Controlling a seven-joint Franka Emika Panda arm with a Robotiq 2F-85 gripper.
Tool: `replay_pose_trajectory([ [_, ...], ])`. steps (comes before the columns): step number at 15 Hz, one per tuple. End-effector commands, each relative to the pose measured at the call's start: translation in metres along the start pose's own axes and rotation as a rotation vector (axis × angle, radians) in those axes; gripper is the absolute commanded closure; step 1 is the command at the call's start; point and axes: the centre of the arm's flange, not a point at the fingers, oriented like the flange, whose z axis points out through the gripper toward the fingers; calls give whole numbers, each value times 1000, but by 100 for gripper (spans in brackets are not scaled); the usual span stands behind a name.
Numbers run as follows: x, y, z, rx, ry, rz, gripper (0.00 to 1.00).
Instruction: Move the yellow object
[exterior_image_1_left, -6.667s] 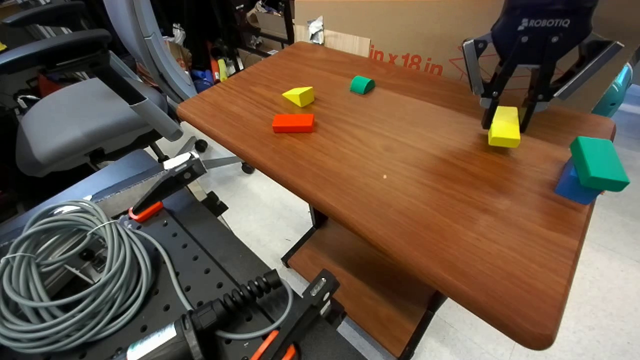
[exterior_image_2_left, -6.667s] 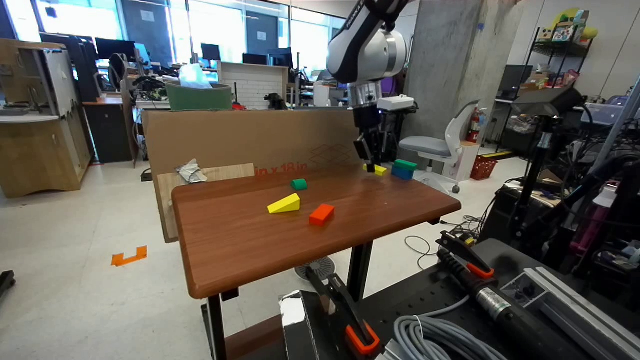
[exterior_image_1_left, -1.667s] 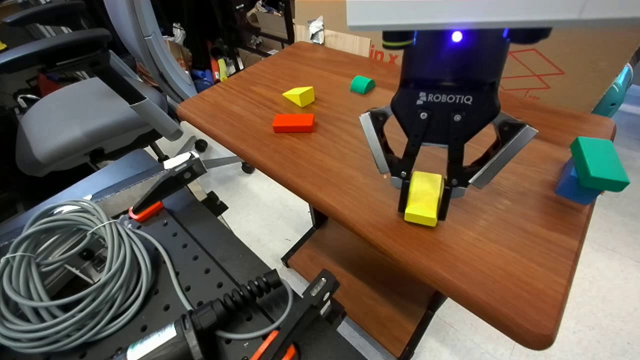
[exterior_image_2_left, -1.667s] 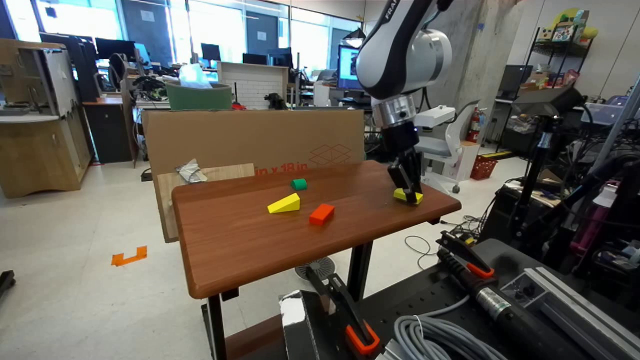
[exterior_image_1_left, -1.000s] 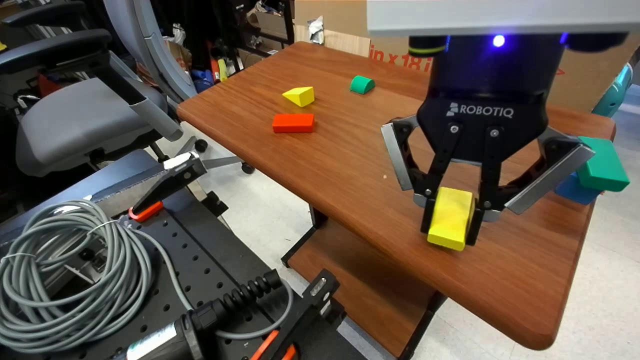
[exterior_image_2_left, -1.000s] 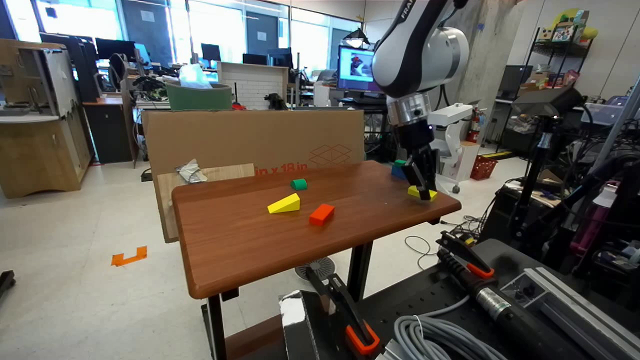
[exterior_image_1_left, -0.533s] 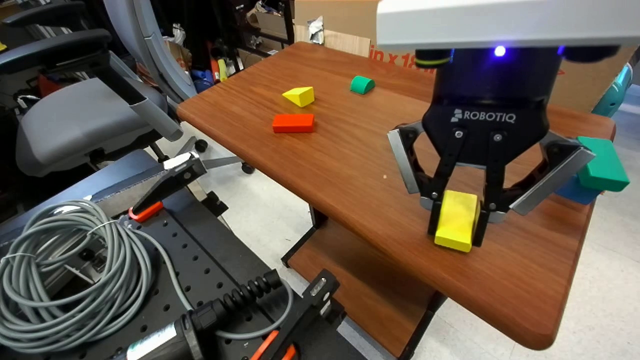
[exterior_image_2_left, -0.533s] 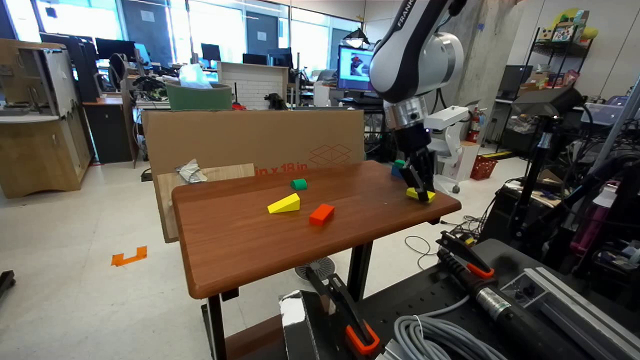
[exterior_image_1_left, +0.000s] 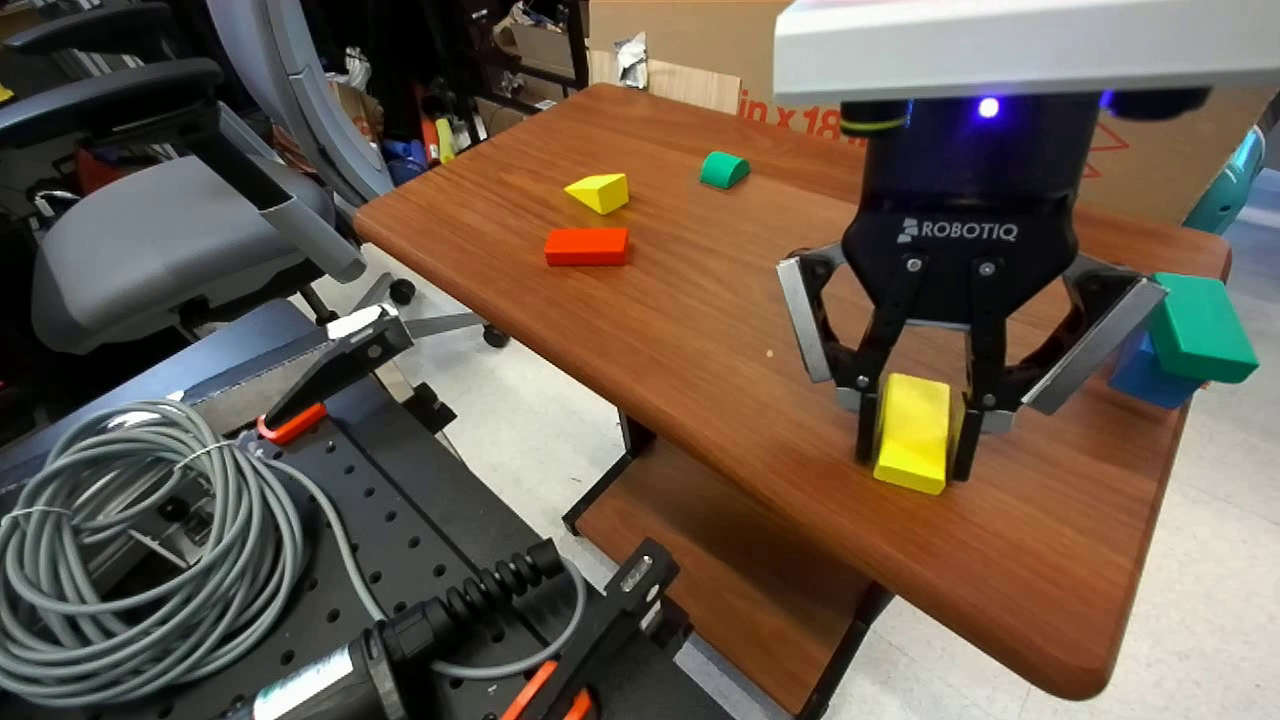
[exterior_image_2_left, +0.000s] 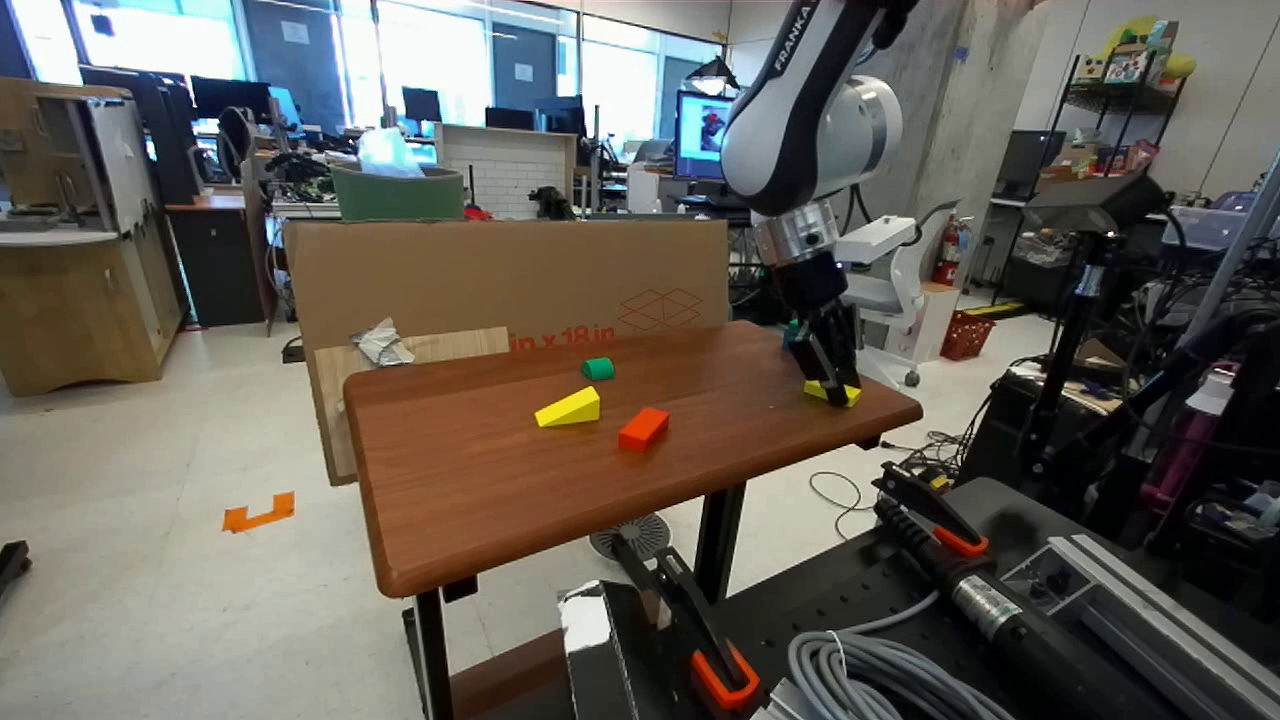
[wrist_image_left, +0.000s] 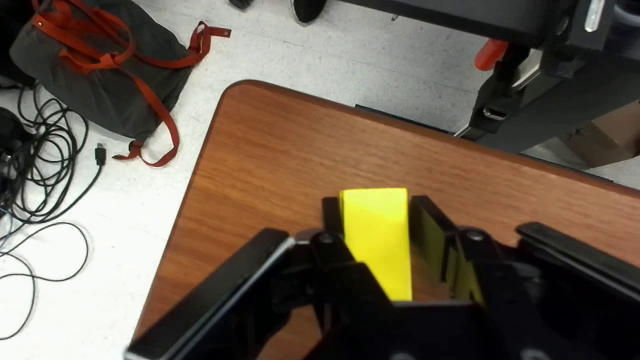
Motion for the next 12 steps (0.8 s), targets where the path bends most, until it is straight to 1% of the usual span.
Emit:
replay_pose_trajectory([
  [1, 10, 0, 2, -25, -39, -40, 27],
  [4, 2, -3, -10, -43, -23, -49, 3],
  [5, -7, -10, -23, -64, 7, -59, 0],
  [6, -16, -16, -35, -78, 49, -50, 0],
  [8, -30, -26, -68, -67, 175, -47, 0],
  [12, -67, -42, -145, -14, 372, 10, 0],
])
